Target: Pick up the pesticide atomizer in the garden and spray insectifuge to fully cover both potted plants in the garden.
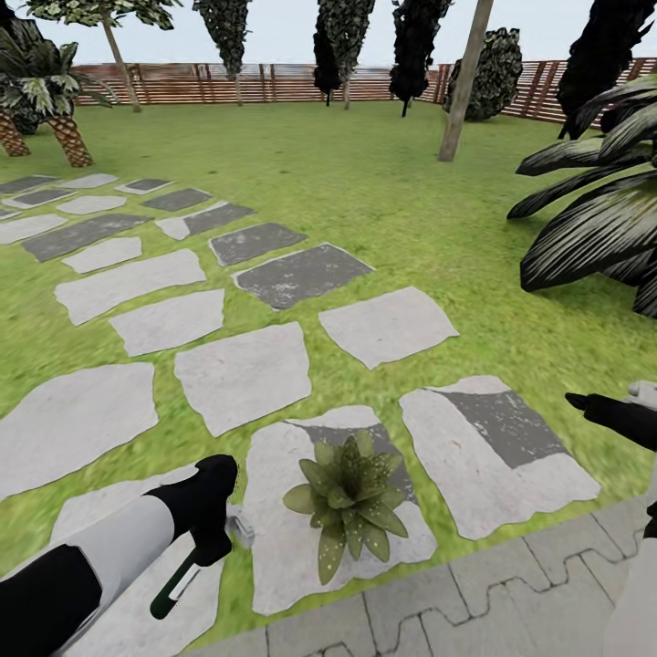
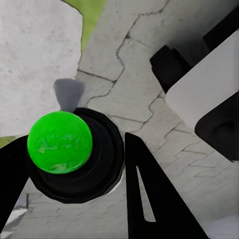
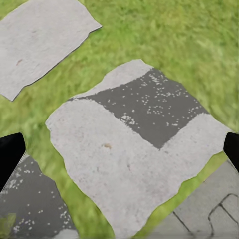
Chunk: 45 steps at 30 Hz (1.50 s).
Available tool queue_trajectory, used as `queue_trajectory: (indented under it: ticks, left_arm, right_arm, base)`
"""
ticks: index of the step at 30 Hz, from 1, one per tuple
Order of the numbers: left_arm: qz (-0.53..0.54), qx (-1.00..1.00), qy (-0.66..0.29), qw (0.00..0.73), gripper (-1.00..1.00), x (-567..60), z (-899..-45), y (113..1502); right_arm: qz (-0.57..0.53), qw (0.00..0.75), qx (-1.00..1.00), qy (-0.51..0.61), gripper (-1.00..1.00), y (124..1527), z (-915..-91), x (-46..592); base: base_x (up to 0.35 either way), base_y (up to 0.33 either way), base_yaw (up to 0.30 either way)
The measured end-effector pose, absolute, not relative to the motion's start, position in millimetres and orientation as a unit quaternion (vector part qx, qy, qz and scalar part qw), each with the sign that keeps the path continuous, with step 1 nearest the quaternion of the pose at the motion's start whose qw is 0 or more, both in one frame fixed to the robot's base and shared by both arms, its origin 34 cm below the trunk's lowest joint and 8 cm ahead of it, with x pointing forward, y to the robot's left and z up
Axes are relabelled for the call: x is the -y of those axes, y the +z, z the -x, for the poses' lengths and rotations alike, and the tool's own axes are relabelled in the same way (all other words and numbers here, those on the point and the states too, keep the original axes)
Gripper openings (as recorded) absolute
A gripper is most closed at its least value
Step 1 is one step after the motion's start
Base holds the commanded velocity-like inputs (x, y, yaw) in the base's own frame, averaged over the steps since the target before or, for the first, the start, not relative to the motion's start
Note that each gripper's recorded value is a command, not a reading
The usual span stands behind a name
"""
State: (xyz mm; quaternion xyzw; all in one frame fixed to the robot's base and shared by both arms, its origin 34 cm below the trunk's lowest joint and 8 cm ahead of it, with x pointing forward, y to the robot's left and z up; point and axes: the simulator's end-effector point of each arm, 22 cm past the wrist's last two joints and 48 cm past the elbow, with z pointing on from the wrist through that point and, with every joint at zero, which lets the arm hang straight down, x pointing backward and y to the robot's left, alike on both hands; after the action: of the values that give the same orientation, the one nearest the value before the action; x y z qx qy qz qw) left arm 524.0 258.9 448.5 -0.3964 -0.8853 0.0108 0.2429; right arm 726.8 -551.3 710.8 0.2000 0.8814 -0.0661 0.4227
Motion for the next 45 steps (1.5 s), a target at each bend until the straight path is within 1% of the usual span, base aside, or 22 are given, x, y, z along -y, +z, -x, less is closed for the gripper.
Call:
queue_trajectory:
  ticks: [9,37,45]
  left_arm:
    - [0.396,0.884,0.012,0.247,-1.0,-259,-522,445]
    - [0.396,0.881,0.017,0.257,-1.0,-259,-515,436]
    - [0.395,0.881,0.017,0.258,-1.0,-260,-515,435]
  right_arm:
    - [-0.199,0.419,-0.883,-0.067,1.0,706,-727,551]
    - [-0.199,0.409,-0.888,-0.069,1.0,692,-726,551]
    - [-0.198,0.408,-0.889,-0.069,1.0,690,-727,550]
  base:
    - [0.0,0.295,-0.21]
    - [0.0,0.272,-0.269]
    - [0.0,0.253,-0.062]
